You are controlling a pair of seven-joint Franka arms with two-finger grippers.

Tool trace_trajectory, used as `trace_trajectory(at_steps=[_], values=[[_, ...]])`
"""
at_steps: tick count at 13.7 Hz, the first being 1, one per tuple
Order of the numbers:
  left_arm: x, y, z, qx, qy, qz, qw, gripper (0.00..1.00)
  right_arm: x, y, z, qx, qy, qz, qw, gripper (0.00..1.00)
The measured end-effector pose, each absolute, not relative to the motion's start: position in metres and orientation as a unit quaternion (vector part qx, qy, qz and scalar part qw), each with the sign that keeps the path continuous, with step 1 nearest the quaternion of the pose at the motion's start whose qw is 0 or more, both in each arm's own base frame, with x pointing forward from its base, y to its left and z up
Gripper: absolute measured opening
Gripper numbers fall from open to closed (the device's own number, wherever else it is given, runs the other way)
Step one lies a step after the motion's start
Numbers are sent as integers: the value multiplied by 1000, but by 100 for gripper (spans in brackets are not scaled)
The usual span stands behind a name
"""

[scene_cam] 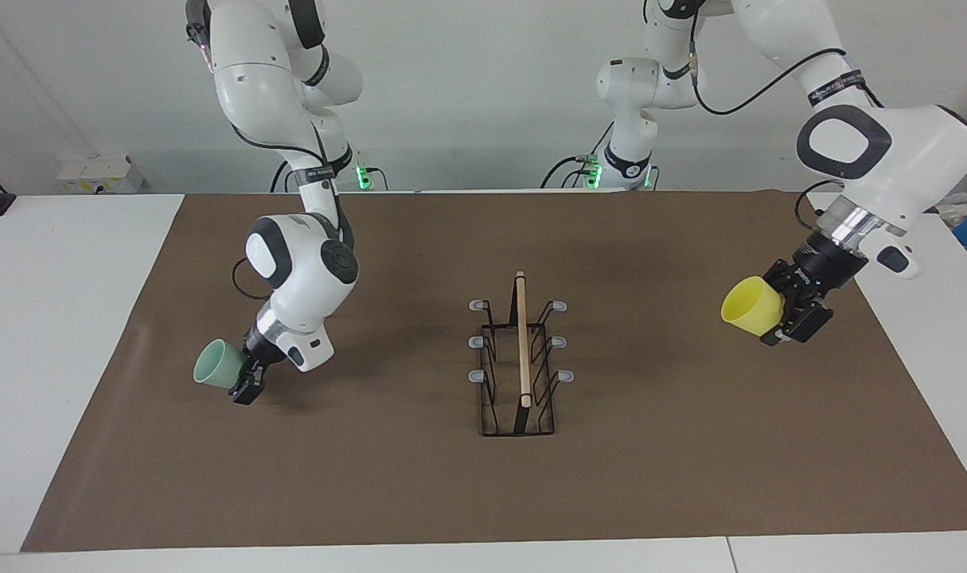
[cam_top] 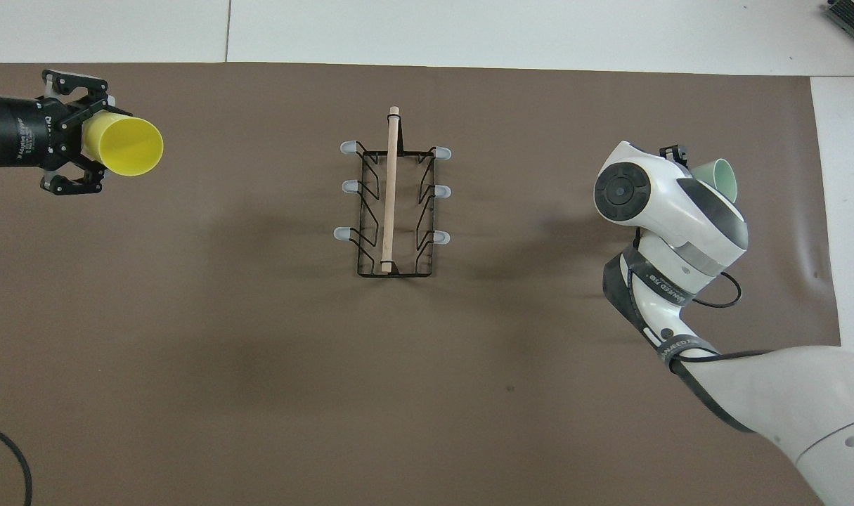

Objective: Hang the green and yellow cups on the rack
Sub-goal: 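Lift the yellow cup with the left gripper while the right gripper lifts green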

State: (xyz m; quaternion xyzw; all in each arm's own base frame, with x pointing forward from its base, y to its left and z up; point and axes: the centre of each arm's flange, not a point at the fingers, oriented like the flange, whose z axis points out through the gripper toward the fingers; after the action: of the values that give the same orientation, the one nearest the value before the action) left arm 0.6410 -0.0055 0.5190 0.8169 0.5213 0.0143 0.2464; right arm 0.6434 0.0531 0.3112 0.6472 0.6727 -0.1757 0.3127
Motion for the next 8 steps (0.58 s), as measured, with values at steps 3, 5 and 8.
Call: trace_trajectory(at_steps=[3, 5, 8], values=[[622, -55, 536, 864, 459, 48, 203, 64, 646, 56, 341, 707, 651, -133, 243, 63], [604, -91, 542, 887, 415, 84, 184, 64, 652, 52, 376, 747, 631, -103, 185, 63], [578, -144, 528, 915, 349, 130, 156, 64, 656, 36, 410, 812, 580, -24, 63, 63]])
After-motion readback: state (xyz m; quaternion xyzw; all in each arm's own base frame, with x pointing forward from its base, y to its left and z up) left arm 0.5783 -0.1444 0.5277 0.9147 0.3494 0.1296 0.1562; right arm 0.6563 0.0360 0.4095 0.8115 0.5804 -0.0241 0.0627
